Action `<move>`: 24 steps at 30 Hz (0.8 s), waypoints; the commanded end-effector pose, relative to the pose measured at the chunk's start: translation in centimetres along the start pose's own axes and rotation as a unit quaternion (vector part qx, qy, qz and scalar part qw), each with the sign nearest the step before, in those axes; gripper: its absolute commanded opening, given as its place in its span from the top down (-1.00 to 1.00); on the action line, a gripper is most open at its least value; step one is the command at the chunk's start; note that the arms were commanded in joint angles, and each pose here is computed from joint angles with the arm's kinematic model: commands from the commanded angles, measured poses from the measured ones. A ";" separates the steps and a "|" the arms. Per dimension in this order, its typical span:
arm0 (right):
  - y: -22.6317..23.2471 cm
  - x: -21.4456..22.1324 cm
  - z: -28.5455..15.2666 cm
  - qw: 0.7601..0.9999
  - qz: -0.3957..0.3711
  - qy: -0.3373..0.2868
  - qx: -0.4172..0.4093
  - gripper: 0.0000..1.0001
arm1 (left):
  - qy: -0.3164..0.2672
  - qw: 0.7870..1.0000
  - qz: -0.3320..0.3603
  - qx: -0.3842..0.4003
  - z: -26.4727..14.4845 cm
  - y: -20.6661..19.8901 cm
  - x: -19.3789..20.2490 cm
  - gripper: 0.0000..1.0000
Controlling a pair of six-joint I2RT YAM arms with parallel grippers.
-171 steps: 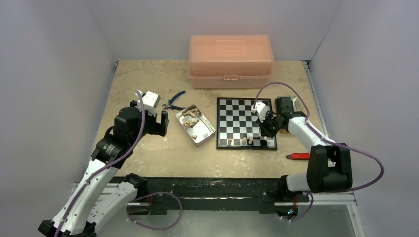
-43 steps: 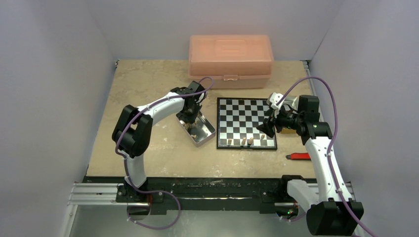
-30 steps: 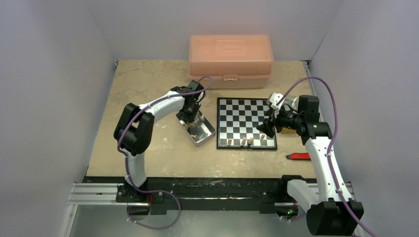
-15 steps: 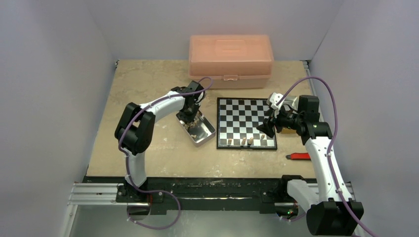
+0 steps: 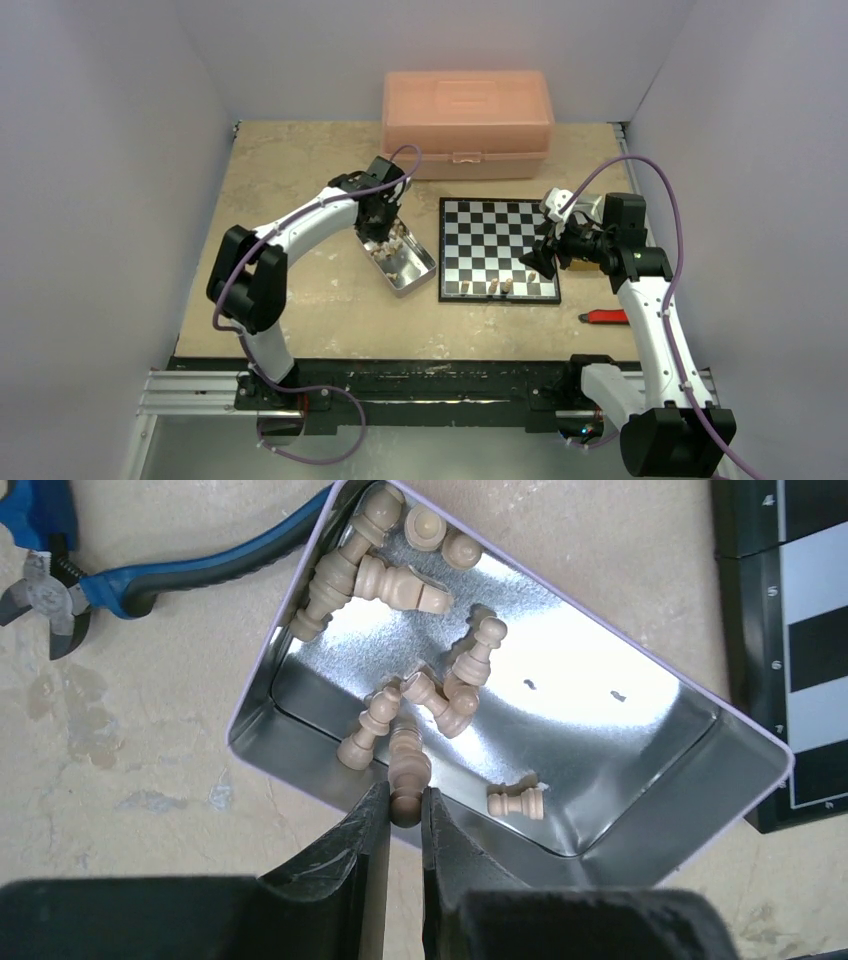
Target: Set up the chess pieces on the board
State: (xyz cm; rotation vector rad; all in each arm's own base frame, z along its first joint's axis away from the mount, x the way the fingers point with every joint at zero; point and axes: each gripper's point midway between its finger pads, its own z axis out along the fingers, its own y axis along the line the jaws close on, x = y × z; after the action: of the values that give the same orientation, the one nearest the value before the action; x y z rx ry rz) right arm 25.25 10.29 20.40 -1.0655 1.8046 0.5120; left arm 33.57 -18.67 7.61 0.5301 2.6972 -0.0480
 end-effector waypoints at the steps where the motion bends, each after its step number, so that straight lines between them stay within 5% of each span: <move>1: 0.2 0.2 -0.1 1.000 -0.004 -0.001 -0.002 -0.50 | -0.049 0.998 -0.013 0.024 -2.5 -0.9 -1.1 1.00; 14: 0.2 0.4 0.1 1.000 -0.004 0.003 -0.004 -0.50 | -0.142 0.978 0.040 0.146 -8.2 -9.5 -1.1 1.00; 24: 0.1 0.4 0.0 1.000 -0.006 0.003 -0.002 -0.50 | -0.151 0.968 0.052 0.194 -8.3 -15.0 -1.8 1.00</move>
State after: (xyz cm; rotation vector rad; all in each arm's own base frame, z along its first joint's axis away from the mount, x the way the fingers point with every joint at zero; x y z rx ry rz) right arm 25.17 10.27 20.29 -1.0748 1.8045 0.5103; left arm 25.88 -29.82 14.45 0.7433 2.4027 -0.5136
